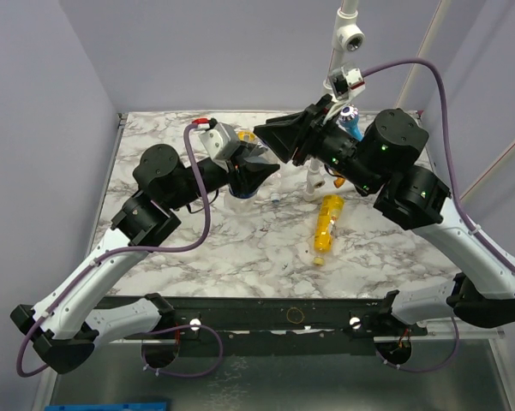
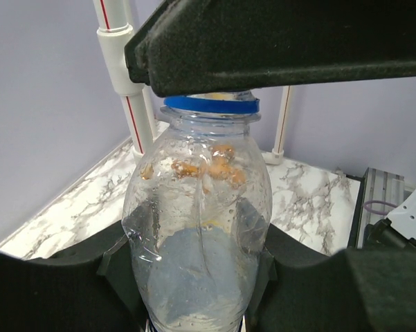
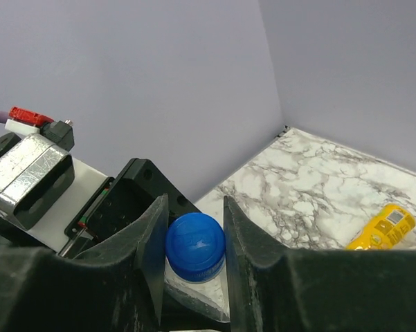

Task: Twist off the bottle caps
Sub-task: Unscrew the bottle cap from the plastic bottle.

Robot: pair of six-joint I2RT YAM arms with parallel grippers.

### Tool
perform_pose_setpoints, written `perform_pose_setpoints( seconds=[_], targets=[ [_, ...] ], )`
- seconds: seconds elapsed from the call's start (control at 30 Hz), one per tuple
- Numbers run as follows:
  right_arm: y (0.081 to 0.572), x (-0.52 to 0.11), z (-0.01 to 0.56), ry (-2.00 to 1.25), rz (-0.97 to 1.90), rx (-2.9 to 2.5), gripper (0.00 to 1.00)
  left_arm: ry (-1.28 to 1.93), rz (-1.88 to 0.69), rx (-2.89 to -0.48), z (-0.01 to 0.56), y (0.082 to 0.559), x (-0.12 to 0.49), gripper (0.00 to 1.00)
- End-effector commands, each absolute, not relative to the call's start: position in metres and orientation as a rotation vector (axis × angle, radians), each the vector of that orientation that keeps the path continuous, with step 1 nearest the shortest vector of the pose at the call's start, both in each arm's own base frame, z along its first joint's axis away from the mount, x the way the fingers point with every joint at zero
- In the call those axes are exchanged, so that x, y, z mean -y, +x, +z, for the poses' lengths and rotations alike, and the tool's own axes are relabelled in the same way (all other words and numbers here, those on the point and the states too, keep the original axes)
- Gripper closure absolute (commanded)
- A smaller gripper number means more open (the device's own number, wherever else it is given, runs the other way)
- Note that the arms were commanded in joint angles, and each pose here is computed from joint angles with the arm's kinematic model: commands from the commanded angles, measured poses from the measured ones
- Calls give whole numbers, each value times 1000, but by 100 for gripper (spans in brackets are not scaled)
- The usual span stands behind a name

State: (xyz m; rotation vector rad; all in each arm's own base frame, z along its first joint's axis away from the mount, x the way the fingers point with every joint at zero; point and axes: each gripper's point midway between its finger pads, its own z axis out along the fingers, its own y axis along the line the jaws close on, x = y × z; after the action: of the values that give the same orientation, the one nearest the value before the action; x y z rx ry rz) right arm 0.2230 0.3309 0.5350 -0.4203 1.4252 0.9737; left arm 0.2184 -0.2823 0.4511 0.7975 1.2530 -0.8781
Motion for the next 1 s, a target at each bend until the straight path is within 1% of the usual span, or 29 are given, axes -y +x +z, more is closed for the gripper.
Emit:
perform_pose_setpoints(
  seconds=[0.0,0.07,0.13,0.17,0.27,0.33,0.43,0.53,0.57,0.6,0.63,0.67,0.7,0.77,0.8,0.87,0.97],
  targets=[
    [212,-330,555,-470,1008,-1338,87,881,-947,-1207,452,197,284,100],
    [193,-332,561,-610,1022,-1268,91,1009,-1029,-1162,447,172,290,100],
    [164,-332,567,-779,1067,-1162,95,1206,-1153,-1078,438,134,293,100],
    [145,-330,570,-872,1097,-1101,96,1309,-1252,-1035,434,109,291,100],
    [110,-318,573,-1026,1154,-1010,98,1462,-1496,-1006,427,65,280,100],
    [97,-312,572,-1069,1178,-995,99,1494,-1551,-1004,425,56,276,100],
    [84,-306,561,-1141,1185,-966,99,1489,-1551,-1013,426,58,276,100],
    [85,-305,549,-1140,1180,-991,99,1475,-1532,-1018,427,63,280,100],
    [90,-305,547,-1115,1167,-1004,94,1458,-1508,-1026,428,68,282,100],
    [99,-306,544,-1077,1143,-1039,77,1440,-1482,-1031,429,74,284,100],
    [112,-306,544,-1015,1105,-1076,51,1416,-1443,-1039,429,81,287,100],
    [133,-304,544,-908,1050,-1142,31,1389,-1401,-1048,430,90,290,100],
    [151,-301,546,-810,1001,-1193,20,1350,-1350,-1065,430,101,293,100],
    [186,-288,551,-596,897,-1278,6,1270,-1235,-1096,431,125,297,100],
    [197,-284,553,-519,876,-1301,1,1206,-1167,-1123,433,141,298,100],
    [208,-282,554,-416,876,-1338,0,1098,-1057,-1153,438,167,297,100],
    [214,-289,553,-359,915,-1365,0,955,-921,-1180,447,200,291,100]
  ],
)
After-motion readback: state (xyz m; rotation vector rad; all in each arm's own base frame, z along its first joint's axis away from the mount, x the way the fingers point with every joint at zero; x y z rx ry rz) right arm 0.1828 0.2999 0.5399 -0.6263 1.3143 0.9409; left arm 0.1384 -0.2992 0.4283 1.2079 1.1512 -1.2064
